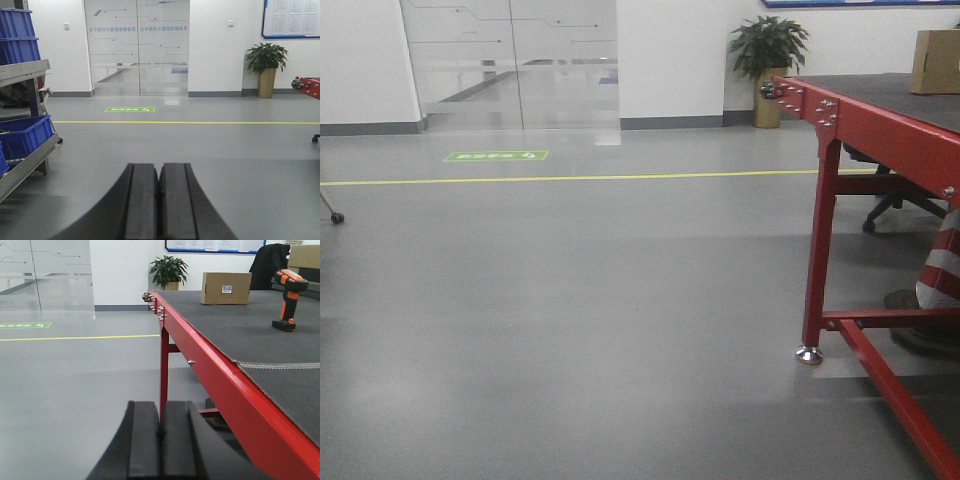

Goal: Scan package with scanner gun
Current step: 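Drive the base across the floor toward the red-framed table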

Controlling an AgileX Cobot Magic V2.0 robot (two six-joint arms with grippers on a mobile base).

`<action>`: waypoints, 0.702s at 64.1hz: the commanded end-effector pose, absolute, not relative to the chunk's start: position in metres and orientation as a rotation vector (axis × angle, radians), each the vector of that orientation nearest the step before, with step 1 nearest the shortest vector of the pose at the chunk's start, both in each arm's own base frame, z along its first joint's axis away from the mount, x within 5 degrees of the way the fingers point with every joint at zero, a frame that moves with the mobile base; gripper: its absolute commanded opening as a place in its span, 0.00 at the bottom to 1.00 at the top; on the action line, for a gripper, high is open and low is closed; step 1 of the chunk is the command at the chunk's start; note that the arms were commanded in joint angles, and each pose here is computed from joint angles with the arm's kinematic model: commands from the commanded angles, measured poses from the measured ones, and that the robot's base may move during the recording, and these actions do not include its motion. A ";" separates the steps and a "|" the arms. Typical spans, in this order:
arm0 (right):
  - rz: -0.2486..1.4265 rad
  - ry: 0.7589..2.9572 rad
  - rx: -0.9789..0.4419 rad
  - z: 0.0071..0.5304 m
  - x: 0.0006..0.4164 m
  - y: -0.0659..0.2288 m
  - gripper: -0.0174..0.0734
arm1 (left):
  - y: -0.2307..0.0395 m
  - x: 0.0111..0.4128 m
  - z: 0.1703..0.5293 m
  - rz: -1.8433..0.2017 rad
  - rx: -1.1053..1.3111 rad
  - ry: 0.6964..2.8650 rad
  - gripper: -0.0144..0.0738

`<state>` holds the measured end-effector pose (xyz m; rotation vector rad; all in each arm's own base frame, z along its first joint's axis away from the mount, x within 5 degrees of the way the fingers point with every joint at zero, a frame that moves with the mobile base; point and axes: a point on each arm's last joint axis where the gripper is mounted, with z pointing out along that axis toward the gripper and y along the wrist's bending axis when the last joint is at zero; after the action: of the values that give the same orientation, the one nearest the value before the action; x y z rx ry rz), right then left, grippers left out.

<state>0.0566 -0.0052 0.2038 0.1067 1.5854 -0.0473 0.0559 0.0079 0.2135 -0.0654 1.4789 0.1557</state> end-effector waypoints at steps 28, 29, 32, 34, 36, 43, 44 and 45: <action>-0.054 1.560 0.101 0.206 0.056 -0.005 0.02 | 0.008 0.055 0.216 0.154 -0.077 1.456 0.04; -0.054 1.560 0.101 0.206 0.056 -0.005 0.02 | 0.008 0.055 0.216 0.154 -0.077 1.456 0.04; -0.054 1.560 0.101 0.206 0.056 -0.005 0.02 | 0.008 0.055 0.216 0.154 -0.077 1.456 0.04; -0.054 1.560 0.101 0.206 0.056 -0.005 0.02 | 0.008 0.055 0.216 0.154 -0.077 1.456 0.04; -0.054 1.560 0.101 0.206 0.056 -0.005 0.02 | 0.008 0.055 0.216 0.154 -0.077 1.456 0.04; -0.054 1.560 0.101 0.206 0.056 -0.005 0.02 | 0.008 0.055 0.216 0.154 -0.077 1.456 0.04; -0.054 1.560 0.101 0.206 0.056 -0.005 0.02 | 0.008 0.055 0.216 0.154 -0.077 1.456 0.04; -0.054 1.560 0.101 0.206 0.056 -0.005 0.02 | 0.008 0.055 0.216 0.154 -0.077 1.456 0.04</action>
<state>0.0566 -0.0052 0.2038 0.1067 1.5854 -0.0473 0.0559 0.0079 0.2135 -0.0654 1.4789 0.1557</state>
